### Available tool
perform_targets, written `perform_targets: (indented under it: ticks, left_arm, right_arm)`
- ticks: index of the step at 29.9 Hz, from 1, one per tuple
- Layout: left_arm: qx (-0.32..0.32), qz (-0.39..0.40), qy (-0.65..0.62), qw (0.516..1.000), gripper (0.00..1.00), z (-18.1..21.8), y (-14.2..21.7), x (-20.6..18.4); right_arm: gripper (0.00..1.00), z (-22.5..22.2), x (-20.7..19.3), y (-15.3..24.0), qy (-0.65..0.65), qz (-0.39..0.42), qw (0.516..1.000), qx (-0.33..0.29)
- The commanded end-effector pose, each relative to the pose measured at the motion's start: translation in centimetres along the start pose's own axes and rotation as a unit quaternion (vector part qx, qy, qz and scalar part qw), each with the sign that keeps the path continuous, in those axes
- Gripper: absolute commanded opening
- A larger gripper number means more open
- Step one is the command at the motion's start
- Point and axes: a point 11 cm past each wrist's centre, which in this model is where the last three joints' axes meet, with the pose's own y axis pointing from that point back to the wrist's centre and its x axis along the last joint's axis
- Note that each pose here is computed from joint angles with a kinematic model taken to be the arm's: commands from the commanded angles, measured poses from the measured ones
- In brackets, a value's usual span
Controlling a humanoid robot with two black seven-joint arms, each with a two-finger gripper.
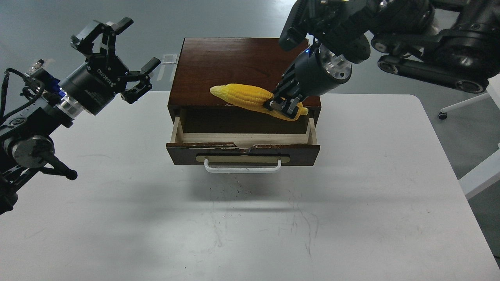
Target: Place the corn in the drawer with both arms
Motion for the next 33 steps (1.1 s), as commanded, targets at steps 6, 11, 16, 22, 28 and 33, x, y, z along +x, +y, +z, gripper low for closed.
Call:
perform_targets:
  ticks: [6,11,16,22,28,33]
  left_arm:
    - [-0.004,0.001,-0.002,1.0,0.99,0.3,0.0,0.1]
    - [-0.005,0.001,-0.002,1.0,0.99,0.4,0.0,0.1]
    - [-0.004,0.001,-0.002,1.0,0.99,0.4,0.0,0.1]
    - [-0.005,0.001,-0.002,1.0,0.99,0.4,0.0,0.1]
    - [-0.007,0.001,-0.002,1.0,0.99,0.5,-0.1,0.1]
    - [-0.01,-0.001,-0.001,1.0,0.99,0.7,-0.1,0.0]
  right_arm:
    - [0.09,-1.5,1.1,-4.8,0.033,-0.033,0.999,0.01]
    - [0.22,-2.1,0.9,-6.2,0.033,-0.04,0.998,0.019]
    - [0.38,-2.2,0.7,-6.5,0.031,-0.041,0.998,0.02]
    - [0.66,-2.2,0.7,-6.5,0.031,-0.041,0.998,0.021]
    - [0.75,-2.0,1.0,-5.9,0.03,-0.036,0.999,0.017]
    - [0.82,-1.0,2.5,-3.5,0.006,-0.006,1.0,0.008]
